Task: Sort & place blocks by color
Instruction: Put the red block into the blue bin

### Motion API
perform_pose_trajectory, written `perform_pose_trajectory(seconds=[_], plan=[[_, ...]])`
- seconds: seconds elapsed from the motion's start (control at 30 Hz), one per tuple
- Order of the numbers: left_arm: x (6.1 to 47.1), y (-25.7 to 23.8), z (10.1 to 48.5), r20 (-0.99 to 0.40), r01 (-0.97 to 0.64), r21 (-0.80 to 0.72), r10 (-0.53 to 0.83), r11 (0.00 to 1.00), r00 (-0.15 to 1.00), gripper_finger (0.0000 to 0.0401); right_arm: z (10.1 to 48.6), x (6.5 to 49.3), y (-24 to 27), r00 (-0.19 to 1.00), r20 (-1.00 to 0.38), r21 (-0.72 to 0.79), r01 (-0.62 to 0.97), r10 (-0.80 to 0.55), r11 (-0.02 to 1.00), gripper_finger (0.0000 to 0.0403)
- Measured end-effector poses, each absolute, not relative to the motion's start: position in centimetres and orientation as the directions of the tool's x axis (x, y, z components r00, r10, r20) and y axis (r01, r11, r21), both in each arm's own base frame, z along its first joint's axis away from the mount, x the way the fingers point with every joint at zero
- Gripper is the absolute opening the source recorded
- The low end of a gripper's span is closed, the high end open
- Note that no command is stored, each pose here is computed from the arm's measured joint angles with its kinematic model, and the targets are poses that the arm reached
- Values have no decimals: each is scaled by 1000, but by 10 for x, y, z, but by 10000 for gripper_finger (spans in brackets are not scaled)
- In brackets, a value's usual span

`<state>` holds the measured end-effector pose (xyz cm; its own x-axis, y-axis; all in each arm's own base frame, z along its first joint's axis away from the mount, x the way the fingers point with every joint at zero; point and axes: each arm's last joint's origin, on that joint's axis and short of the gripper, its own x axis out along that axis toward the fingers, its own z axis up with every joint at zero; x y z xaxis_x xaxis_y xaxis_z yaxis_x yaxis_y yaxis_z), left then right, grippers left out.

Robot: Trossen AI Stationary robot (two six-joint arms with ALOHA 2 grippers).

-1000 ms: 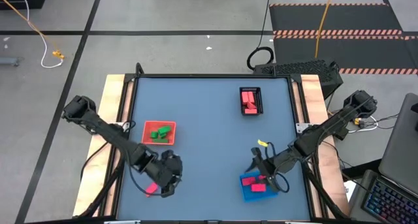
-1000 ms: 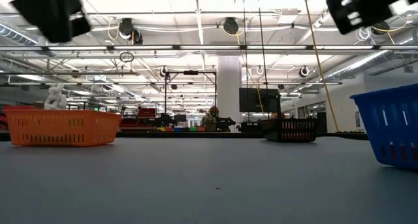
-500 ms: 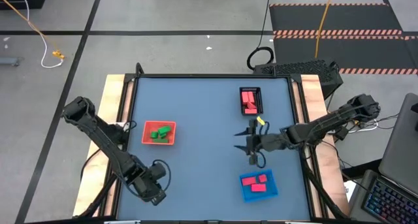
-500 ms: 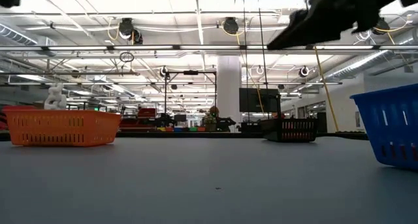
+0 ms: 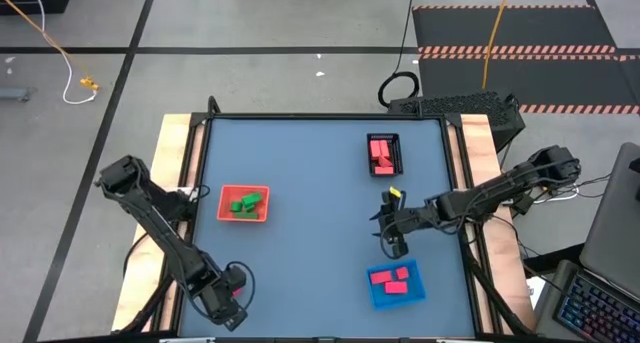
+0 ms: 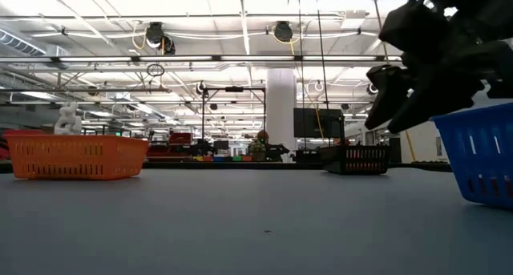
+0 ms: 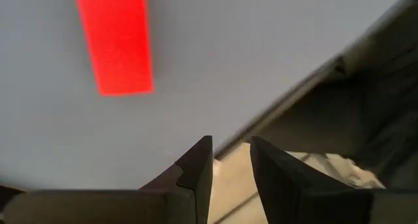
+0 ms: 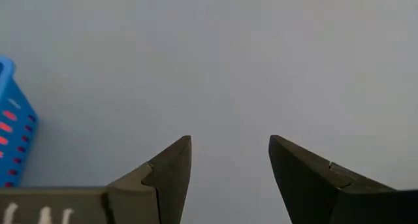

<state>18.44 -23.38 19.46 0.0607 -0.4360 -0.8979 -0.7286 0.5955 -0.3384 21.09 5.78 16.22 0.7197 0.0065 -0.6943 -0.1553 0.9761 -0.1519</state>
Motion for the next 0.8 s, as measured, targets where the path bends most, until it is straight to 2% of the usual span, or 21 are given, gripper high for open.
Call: perform_pose_trajectory(seconds=[0.27, 0.63, 0.8], plan=[[176, -227, 180, -960, -706, -188, -279, 683, -13, 120, 163, 209, 66, 727, -686, -131, -173, 37, 976, 198], [179, -227, 171, -977, -708, -152, -211, 689, 4, 247, 158, 200, 76, 674, -737, -95, -191, 61, 977, 198], [179, -227, 171, -978, -714, -154, -208, 683, 12, 284, 157, 191, 77, 620, -783, -85, -187, 51, 979, 198]])
